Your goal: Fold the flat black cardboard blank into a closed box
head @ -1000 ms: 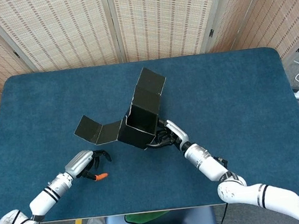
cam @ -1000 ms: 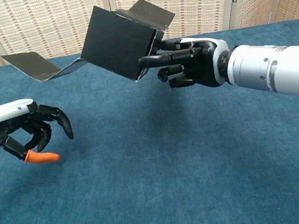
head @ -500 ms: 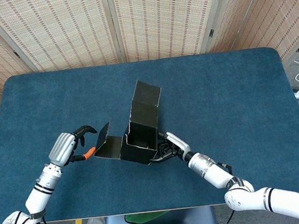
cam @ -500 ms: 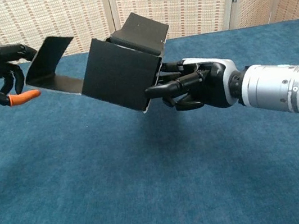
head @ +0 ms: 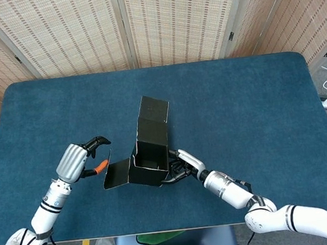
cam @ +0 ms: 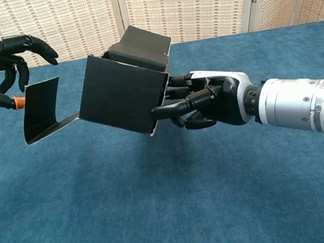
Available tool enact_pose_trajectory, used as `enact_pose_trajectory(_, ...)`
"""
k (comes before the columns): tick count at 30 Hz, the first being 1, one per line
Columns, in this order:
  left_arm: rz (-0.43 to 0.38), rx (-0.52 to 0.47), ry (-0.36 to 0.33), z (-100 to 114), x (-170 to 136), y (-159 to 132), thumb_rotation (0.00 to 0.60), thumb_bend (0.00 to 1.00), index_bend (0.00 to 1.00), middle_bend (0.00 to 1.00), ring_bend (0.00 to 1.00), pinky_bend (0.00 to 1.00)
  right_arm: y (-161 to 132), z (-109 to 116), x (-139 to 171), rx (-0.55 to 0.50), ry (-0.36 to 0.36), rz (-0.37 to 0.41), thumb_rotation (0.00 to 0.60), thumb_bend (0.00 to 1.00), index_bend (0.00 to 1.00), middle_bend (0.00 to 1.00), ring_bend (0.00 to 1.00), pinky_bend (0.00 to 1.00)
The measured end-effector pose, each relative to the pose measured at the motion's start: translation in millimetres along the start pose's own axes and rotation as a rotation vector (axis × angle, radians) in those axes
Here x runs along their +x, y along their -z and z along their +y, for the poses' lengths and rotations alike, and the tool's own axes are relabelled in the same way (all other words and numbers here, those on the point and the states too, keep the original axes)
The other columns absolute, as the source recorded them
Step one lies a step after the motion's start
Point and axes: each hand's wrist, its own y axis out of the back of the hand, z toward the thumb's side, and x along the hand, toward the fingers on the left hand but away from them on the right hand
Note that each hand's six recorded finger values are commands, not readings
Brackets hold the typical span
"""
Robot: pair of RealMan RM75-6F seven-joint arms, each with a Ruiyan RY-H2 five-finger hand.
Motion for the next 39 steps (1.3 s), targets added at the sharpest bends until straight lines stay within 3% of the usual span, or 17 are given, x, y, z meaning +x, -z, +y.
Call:
enact_pose_trajectory(4, 0.069, -0.002, -0.009, 0.6, -2.5, 10.9, 0.600, 0.32, 0.26, 0.35, 0.63, 0.80, -5.7, 8.5, -0.8, -0.043, 0.031, 0.023, 0.600, 0.35, 0.44, 0.52, 0.68, 1.00)
enact_pose_trajectory(10, 0.197, 0.013, 0.069, -10.8, -7.8, 30.8, 0.600, 0.32, 0.19, 0.29, 0.61, 0.80, -20.8, 24.3, 2.9, -0.160, 0.069, 0.080, 0.600, 0.35, 0.44, 0.52, 0.68, 1.00)
enact_pose_trajectory(19, 0.231, -0.023, 0.102, -19.0, -7.9, 30.3, 0.600, 0.32, 0.21, 0.30, 0.61, 0.81, -38.1, 36.7, 8.5, -0.223, 0.081, 0.155, 0.600, 0.36, 0.44, 0.52, 0.68, 1.00)
enact_pose_trajectory(28, 0.321, -0.138, 0.133, -27.1, -8.9, 34.6, 0.600, 0.31, 0.26, 0.34, 0.62, 0.84, -46.7, 45.8, 17.2, -0.307, 0.092, 0.223, 0.600, 0.37, 0.44, 0.52, 0.68, 1.00)
enact_pose_trajectory(32, 0.302, -0.177, 0.133, -27.8, -10.4, 29.7, 0.600, 0.27, 0.23, 0.26, 0.63, 0.89, -45.5, 47.1, 17.6, -0.302, 0.093, 0.227, 0.600, 0.37, 0.44, 0.53, 0.68, 1.00)
enact_pose_trajectory(37, 0.200, -0.171, 0.108, -24.8, -8.3, 12.8, 0.600, 0.23, 0.04, 0.06, 0.58, 0.92, -40.6, 36.8, 9.3, -0.307, 0.075, 0.210, 0.600, 0.37, 0.44, 0.53, 0.68, 1.00)
enact_pose_trajectory(39, 0.149, -0.160, 0.084, -22.2, -5.9, 4.5, 0.600, 0.23, 0.00, 0.01, 0.57, 0.92, -39.5, 31.2, 5.5, -0.312, 0.064, 0.207, 0.600, 0.37, 0.44, 0.53, 0.68, 1.00)
